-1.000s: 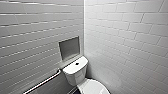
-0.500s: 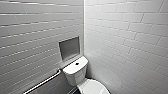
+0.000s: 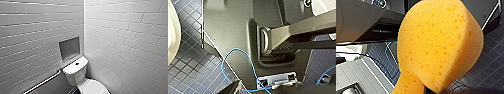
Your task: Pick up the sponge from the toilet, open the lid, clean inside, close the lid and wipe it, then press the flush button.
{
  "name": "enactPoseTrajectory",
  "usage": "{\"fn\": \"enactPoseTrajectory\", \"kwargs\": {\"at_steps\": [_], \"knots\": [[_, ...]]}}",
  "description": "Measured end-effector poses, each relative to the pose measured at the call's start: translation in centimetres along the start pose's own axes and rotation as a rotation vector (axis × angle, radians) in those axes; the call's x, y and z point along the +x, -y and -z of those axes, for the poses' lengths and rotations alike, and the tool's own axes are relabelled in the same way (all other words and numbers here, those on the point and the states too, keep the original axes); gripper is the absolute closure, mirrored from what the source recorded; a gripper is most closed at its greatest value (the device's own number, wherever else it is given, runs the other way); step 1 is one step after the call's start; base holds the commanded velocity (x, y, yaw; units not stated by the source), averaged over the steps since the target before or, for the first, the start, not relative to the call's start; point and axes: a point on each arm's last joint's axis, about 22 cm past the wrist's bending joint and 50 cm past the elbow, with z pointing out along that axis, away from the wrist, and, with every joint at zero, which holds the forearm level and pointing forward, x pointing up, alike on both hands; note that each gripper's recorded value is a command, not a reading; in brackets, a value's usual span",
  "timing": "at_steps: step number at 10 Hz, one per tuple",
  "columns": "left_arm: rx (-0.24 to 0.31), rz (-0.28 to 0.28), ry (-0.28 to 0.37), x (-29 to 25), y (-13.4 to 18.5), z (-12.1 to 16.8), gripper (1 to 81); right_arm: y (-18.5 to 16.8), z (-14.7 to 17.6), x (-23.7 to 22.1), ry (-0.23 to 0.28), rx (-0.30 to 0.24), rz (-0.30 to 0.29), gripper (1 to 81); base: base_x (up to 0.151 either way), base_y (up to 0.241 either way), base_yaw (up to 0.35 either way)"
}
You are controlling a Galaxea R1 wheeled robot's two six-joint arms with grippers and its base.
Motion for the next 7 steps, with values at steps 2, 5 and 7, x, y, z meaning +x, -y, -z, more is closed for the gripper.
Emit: {"fn": "enactPoseTrajectory", "kwargs": {"at_steps": [2, 5, 7], "knots": [[0.000, 0.000, 0.002, -0.2, 0.0, 0.0, 1.0, 0.4, -0.1, -0.2, 0.000, 0.007, 0.001, 81.1, 0.070, 0.000, 0.000], [-0.001, -0.003, -0.011, 0.6, 0.0, -0.1, 1.0, 0.2, -0.1, 0.3, -0.008, 0.005, 0.005, 81.1, 0.076, 0.000, 0.000], [-0.002, -0.001, -0.005, 0.0, -0.1, 0.0, 1.0, -0.5, 0.1, -0.4, -0.001, -0.009, 0.003, 81.1, 0.077, 0.000, 0.000]]}}
